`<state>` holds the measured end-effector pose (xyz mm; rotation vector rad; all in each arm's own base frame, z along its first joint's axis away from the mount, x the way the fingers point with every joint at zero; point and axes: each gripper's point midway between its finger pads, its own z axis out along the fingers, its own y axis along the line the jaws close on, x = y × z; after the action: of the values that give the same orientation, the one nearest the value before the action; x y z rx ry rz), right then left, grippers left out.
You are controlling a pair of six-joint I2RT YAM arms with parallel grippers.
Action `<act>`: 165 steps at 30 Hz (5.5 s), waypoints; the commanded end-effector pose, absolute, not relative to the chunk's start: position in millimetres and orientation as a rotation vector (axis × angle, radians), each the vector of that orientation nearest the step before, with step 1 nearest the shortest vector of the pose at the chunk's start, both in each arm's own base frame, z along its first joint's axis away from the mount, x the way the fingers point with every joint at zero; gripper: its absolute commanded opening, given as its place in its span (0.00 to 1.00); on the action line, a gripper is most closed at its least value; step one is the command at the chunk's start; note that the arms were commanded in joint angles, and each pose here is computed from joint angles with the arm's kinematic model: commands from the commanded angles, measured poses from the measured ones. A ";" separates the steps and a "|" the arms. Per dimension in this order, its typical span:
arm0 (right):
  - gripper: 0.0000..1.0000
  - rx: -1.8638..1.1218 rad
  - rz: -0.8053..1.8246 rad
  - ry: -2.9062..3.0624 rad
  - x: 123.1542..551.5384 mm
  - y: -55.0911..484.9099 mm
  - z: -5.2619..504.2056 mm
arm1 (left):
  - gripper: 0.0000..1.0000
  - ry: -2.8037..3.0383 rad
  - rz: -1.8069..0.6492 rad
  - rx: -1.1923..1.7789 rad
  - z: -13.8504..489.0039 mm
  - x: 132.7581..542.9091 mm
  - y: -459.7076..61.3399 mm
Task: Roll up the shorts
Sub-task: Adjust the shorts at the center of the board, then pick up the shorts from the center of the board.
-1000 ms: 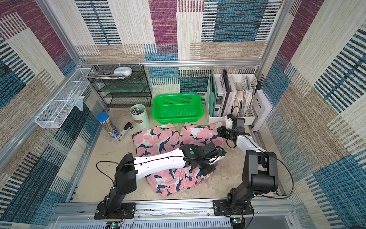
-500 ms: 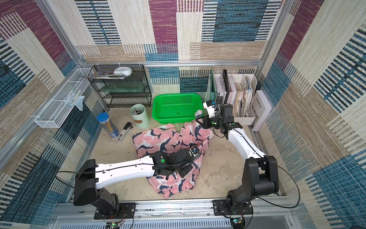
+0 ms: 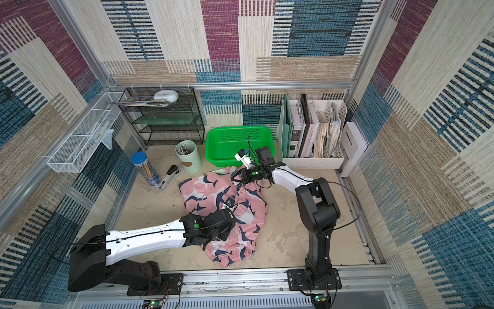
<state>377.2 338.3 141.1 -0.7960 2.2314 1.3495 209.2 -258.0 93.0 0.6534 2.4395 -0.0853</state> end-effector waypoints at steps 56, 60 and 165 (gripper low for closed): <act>0.00 -0.519 0.787 2.110 444.8 253.3 248.1 | 0.00 2.417 -0.310 0.790 155.0 218.5 -291.5; 0.00 -0.627 0.857 2.130 446.1 304.3 237.6 | 0.00 2.446 -0.268 0.742 141.0 213.6 -274.0; 0.86 -0.215 0.878 2.507 358.4 181.8 108.0 | 0.14 2.544 -0.595 0.539 128.6 307.1 -272.4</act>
<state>376.0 183.2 110.4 -0.2324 2.4753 0.8486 319.6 -273.8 127.0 0.4989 2.5443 -0.5741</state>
